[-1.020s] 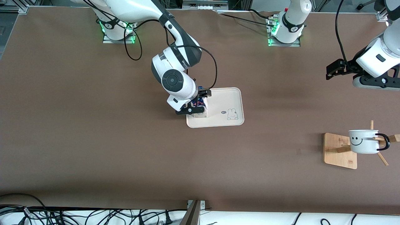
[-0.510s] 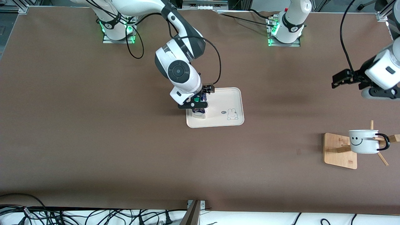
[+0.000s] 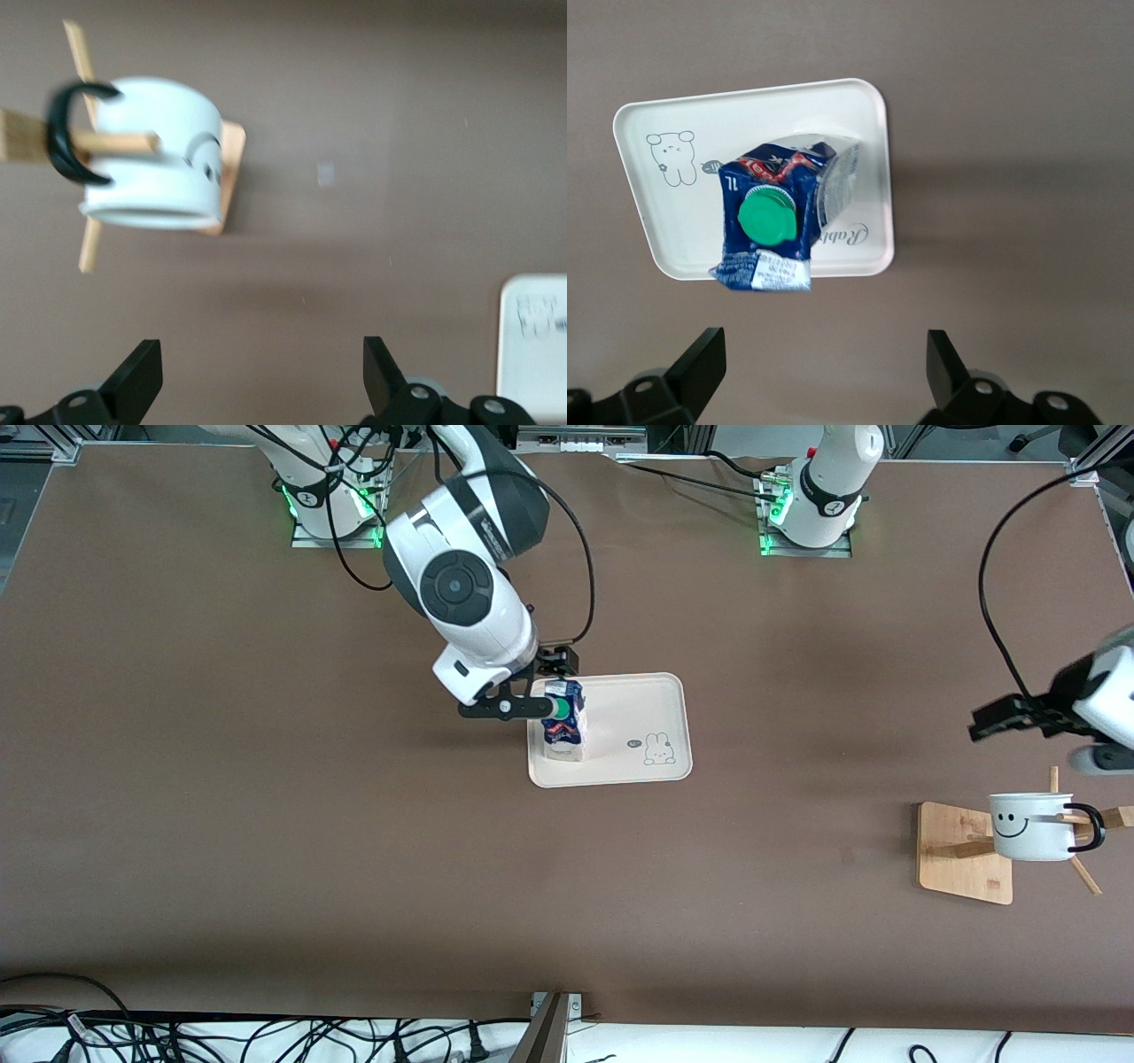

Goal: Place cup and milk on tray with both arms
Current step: 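Withdraw the right gripper while the left gripper reaches the mug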

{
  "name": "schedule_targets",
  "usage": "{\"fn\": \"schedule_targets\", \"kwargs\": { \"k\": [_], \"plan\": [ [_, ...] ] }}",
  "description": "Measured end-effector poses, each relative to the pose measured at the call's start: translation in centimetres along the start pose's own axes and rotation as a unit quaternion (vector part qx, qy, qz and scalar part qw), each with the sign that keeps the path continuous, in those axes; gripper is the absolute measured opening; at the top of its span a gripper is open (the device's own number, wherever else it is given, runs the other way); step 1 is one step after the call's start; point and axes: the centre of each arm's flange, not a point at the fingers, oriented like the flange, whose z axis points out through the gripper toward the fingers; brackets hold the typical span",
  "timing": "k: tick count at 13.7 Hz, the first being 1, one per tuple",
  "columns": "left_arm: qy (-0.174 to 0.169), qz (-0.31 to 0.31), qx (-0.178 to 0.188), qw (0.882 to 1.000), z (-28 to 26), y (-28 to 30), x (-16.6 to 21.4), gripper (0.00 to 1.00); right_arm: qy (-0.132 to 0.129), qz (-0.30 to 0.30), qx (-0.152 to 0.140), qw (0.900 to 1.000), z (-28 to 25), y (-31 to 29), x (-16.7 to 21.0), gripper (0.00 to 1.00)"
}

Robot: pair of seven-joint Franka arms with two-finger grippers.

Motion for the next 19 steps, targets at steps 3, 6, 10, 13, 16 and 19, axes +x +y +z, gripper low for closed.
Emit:
{"fn": "schedule_targets", "kwargs": {
  "k": [3,6,10,13,16,19],
  "plan": [
    [0.078,-0.041,0.001,0.996,2.7,-2.6,-0.7,1.00,0.001,0.021,-0.006,1.000,-4.1,-0.5,-1.4,1.00],
    [0.110,-0.144,-0.028,0.983,5.0,-3.1,-2.3,1.00,0.020,0.029,-0.006,0.999,-8.3,0.2,-2.4,1.00],
    [0.138,-0.243,-0.081,0.957,7.6,-5.0,-2.1,1.00,0.068,0.057,-0.028,0.996,-14.9,5.1,-2.4,1.00],
    [0.168,-0.279,-0.102,0.940,9.4,-5.8,-1.2,1.00,0.086,0.067,-0.029,0.994,-20.5,11.4,-1.9,1.00],
    [0.175,-0.307,-0.123,0.928,11.0,-5.9,-0.7,0.96,0.098,0.044,-0.040,0.993,-23.4,17.5,-0.1,1.00],
    [0.181,-0.312,-0.126,0.924,11.4,-5.9,-0.6,0.64,0.110,0.003,-0.059,0.992,-25.0,23.5,2.1,1.00]
  ]
}}
